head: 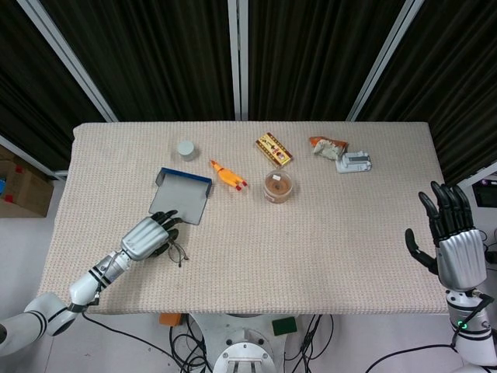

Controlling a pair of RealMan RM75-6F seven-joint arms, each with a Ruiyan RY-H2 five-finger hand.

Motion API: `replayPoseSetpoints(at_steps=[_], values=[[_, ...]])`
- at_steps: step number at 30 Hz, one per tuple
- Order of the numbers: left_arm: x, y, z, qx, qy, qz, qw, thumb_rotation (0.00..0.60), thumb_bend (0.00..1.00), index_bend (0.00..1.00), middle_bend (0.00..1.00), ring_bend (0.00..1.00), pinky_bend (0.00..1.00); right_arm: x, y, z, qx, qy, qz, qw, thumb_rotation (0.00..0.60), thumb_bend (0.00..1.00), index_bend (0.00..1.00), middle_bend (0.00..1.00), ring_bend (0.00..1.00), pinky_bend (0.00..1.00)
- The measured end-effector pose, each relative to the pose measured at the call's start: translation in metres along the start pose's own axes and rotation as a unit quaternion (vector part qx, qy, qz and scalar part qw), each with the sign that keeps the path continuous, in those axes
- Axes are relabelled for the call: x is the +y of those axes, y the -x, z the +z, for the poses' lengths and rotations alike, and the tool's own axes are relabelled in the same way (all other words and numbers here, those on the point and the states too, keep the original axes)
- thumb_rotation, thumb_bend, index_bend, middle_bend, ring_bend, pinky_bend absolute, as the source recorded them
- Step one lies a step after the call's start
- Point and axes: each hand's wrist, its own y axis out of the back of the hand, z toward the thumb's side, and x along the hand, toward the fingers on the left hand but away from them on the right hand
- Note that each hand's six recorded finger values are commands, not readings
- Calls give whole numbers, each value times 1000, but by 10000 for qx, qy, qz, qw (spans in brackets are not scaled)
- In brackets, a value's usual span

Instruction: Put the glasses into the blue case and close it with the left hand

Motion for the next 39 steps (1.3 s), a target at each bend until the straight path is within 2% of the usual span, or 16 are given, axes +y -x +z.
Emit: replayPoseSetpoints(at_steps=[9,20,24,31,34,39], values=[[-5,-1,1,17,45,-23,10000,600,411,550,227,107,284,0,0,-1,-13,-20,10,10000,600,477,0,0,0,0],[2,-5,-2,115,236,95,9996,600,424,608,233,107,284,-1,-2,-5,-62,-30,30,10000,600,477,0,0,0,0],[13,-10,-7,213,267,250,9991,600,421,618,233,106,284,-1,-1,-5,-62,-31,33,10000,600,477,0,0,0,0],[49,-36,-28,535,-11,597,9968,600,422,634,218,90,273,-3,0,-3,-34,-8,51,10000,600,477,0,0,0,0],[60,-51,-36,680,-89,615,9958,600,423,636,188,72,242,-4,-1,-4,-50,-9,55,10000,600,477,0,0,0,0],[65,-74,-46,1013,-164,486,9935,600,423,636,129,44,185,-4,-1,-6,-88,-15,59,9999,600,477,0,0,0,0]])
